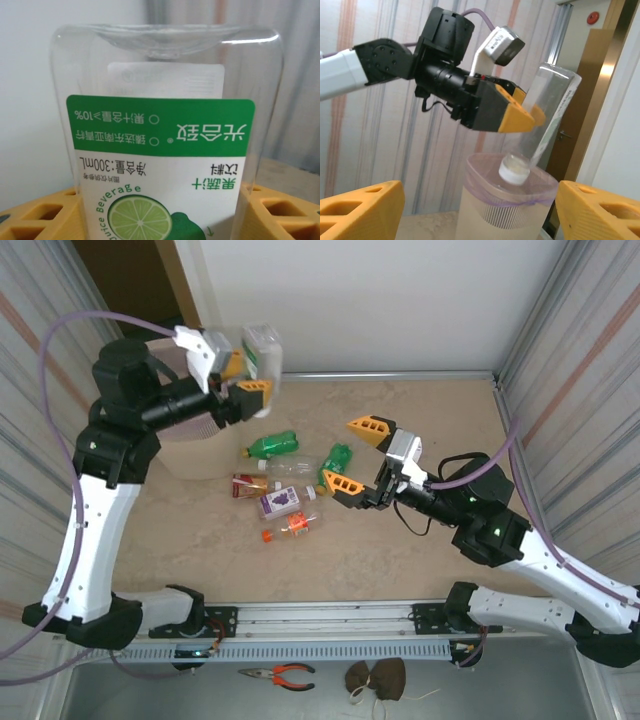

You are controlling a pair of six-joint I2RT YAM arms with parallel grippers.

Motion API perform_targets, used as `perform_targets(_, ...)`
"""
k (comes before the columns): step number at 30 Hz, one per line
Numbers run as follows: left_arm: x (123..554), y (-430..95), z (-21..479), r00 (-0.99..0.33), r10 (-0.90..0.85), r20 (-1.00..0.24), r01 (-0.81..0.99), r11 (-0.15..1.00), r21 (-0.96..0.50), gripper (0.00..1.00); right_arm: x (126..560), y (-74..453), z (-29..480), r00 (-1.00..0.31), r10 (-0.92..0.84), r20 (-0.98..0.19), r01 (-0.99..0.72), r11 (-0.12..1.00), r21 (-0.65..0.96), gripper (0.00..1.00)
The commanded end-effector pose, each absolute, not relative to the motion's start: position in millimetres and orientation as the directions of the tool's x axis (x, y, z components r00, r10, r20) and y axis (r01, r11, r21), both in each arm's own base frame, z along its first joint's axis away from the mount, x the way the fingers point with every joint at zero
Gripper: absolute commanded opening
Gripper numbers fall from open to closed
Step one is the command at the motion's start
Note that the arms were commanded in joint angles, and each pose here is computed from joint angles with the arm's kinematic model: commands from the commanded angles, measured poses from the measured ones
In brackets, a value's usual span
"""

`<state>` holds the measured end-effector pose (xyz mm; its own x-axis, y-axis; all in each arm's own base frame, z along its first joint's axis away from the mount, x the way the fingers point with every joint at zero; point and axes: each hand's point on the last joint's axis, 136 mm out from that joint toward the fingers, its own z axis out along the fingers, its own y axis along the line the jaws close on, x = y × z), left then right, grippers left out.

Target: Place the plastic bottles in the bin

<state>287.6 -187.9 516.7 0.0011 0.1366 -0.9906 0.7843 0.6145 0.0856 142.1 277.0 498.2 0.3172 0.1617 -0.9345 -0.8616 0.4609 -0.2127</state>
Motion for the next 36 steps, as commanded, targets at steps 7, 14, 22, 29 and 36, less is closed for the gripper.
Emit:
perform_targets(7,361.5,-81.9,489.5,-0.239,0.042,-0.97,0.498,0.863,-0.085,0.54,143.9,271.3,490.5,0.298,0.131,-0.946,-0.854,0.48,-0.203,0.78)
perform_targets(14,400.2,-18.7,457.7,-0.346,0.036,-0.938,0.313,0.946,-0.08,0.54,147.2,270.0,487.9,0.287,0.119,-0.95,-0.847,0.494,-0.194,0.78)
perform_targets(22,430.1,36.5,399.5,-0.528,-0.021,-0.849,0.146,0.983,-0.115,0.52,150.4,274.1,483.4,0.28,0.102,-0.954,-0.846,0.495,-0.196,0.78)
perform_targets(29,444.6,51.4,347.7,-0.648,-0.018,-0.761,0.108,0.987,-0.116,0.54,149.6,276.8,478.6,0.273,0.1,-0.957,-0.854,0.483,-0.193,0.78)
perform_targets(36,451.2,59.8,294.3,-0.753,-0.024,-0.657,0.075,0.99,-0.123,0.56,149.6,270.1,475.3,0.272,0.103,-0.957,-0.846,0.501,-0.186,0.78)
